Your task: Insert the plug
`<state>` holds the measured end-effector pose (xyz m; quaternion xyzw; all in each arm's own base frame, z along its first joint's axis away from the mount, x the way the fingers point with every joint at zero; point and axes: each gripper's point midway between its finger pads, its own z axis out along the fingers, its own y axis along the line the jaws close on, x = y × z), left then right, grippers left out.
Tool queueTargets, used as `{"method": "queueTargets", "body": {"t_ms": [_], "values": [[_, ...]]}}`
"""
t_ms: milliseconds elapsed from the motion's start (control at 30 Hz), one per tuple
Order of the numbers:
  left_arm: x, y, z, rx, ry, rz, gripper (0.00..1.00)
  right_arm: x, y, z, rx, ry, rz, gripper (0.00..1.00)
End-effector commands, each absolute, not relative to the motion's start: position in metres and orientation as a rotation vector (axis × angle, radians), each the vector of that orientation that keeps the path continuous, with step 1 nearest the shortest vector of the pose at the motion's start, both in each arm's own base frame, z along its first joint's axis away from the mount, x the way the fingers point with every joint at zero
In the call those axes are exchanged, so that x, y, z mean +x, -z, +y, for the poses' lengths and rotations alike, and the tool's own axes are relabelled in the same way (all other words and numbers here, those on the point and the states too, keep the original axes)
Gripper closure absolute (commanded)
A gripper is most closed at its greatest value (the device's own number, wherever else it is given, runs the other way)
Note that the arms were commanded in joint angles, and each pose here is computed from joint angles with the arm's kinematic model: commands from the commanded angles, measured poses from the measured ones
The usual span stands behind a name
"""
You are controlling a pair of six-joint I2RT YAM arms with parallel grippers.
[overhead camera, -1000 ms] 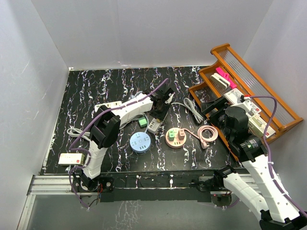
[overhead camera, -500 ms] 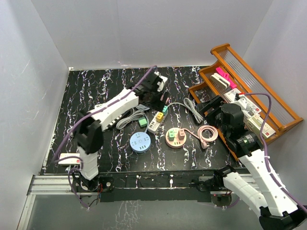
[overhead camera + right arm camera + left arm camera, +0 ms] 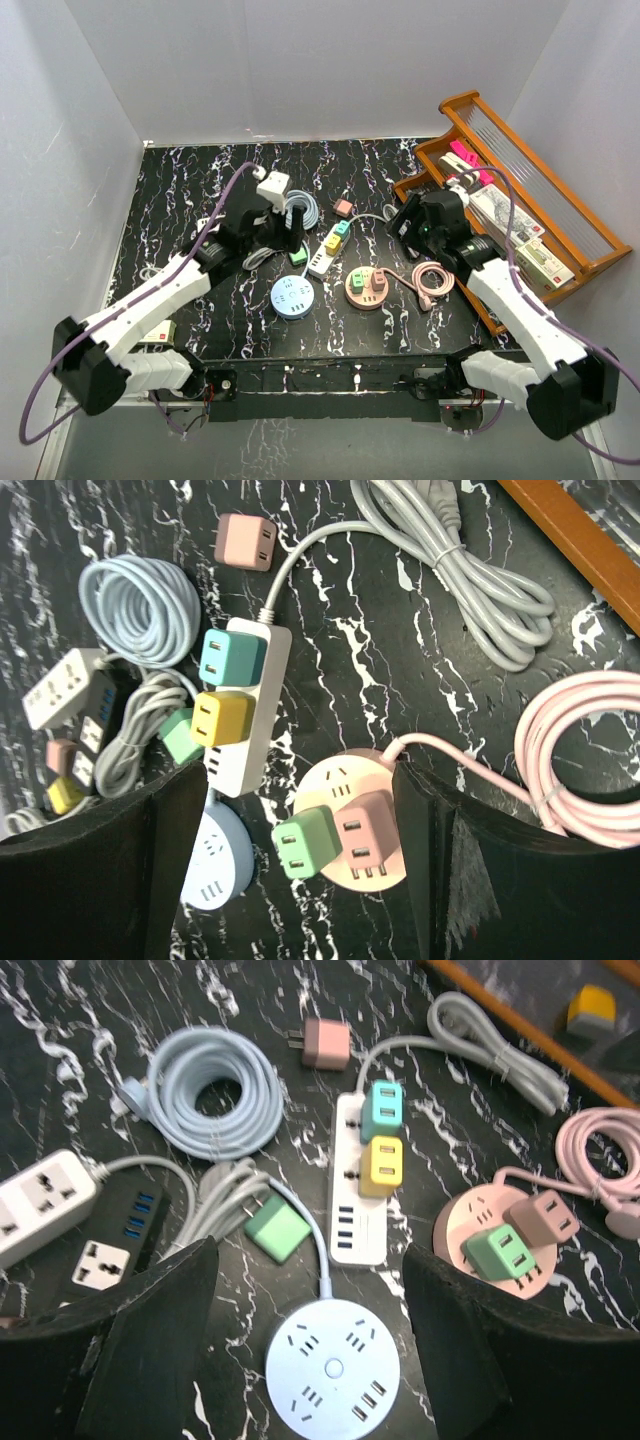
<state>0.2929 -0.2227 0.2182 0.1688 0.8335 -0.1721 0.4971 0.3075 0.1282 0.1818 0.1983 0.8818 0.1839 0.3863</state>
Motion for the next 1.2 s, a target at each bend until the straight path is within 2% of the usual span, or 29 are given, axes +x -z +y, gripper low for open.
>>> {"method": "queueTargets", "body": {"t_ms": [0, 133, 200, 400, 533, 933, 1167], "values": [[0.297, -0.27, -0.204, 0.338, 0.407, 1.785, 0.27, 0.357, -0.222, 0.156, 0.282, -0.474, 2.165, 0.27], [0.289, -0.274, -0.191, 0.338, 0.374, 1.732, 0.27, 0.402, -0.214, 0.182, 0.105, -0.404, 2.231, 0.23], [0.289, -0.276, -0.183, 0.32, 0.345, 1.708, 0.27, 0.426, -0.191, 0.196, 0.03, -0.363, 2.303, 0.23], [0.283, -0.278, -0.169, 0.255, 0.34, 1.657, 0.26, 0.47, -0.148, 0.223, -0.226, -0.116, 2.398, 0.2], [0.28, -0.274, -0.168, 0.245, 0.355, 1.653, 0.25, 0.49, -0.132, 0.235, -0.338, -0.082, 2.395, 0.19], [0.282, -0.267, -0.17, 0.268, 0.342, 1.679, 0.24, 0.498, -0.069, 0.247, -0.613, -0.075, 2.476, 0.21], [0.282, -0.263, -0.174, 0.275, 0.355, 1.684, 0.23, 0.508, -0.06, 0.24, -0.658, 0.014, 2.464, 0.23]]}}
